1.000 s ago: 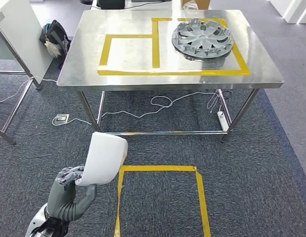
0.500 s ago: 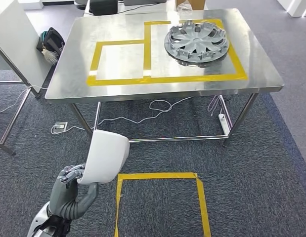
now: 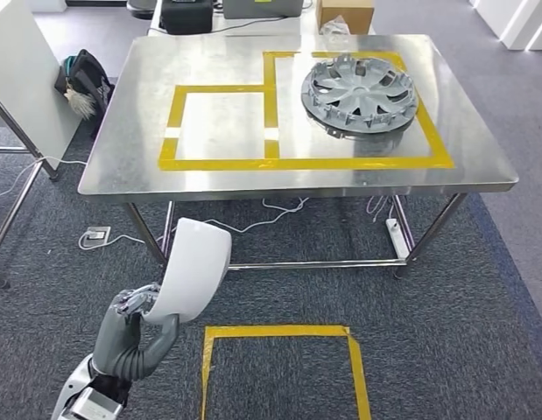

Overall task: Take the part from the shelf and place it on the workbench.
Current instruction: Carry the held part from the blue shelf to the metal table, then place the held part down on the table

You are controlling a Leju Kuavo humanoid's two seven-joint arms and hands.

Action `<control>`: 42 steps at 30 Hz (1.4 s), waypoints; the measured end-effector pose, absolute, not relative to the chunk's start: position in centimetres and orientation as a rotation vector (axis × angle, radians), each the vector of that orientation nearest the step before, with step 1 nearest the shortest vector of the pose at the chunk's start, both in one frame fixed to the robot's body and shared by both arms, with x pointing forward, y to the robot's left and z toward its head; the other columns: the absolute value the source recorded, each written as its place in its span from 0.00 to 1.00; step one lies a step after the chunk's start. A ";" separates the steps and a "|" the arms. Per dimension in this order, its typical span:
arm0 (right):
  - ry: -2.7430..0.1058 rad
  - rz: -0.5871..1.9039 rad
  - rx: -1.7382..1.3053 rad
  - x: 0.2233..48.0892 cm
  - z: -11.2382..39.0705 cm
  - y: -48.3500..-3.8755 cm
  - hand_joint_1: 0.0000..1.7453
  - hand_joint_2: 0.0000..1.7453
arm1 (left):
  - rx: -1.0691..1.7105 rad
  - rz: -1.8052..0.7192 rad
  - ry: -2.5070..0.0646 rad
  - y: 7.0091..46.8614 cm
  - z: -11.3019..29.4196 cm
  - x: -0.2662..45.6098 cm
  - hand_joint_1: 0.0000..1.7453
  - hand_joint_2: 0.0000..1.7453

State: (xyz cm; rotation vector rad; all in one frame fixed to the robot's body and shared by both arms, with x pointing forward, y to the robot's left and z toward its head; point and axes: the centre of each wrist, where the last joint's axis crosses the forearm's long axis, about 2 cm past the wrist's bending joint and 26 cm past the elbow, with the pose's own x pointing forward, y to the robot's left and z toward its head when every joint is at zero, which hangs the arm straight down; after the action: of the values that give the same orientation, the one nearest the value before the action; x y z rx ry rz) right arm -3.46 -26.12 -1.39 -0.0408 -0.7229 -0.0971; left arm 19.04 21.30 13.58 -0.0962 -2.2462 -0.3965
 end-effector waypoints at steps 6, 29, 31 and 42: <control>-0.713 -0.091 -0.037 -3.7 -1.4 -26.1 0.00 1.00 | -0.056 -0.407 -2.204 21.2 13.4 19.4 1.00 1.00; -0.701 -0.092 -0.054 -3.7 -1.3 -26.2 0.00 1.00 | -0.002 -0.355 -2.157 20.7 13.6 20.5 1.00 1.00; -0.696 -0.095 -0.055 -3.7 -1.3 -26.1 0.00 1.00 | 0.004 -0.340 -2.152 20.6 13.6 20.6 1.00 1.00; -0.694 -0.095 -0.061 -3.6 -1.2 -26.1 0.00 1.00 | 0.014 -0.321 -2.125 20.4 13.4 20.9 1.00 1.00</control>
State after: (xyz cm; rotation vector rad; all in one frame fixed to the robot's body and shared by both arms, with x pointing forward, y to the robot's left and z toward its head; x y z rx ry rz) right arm -3.65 -26.12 -1.15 -0.0610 -0.6939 -0.0948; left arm 20.90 20.38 13.39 0.0143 -2.1254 -0.3206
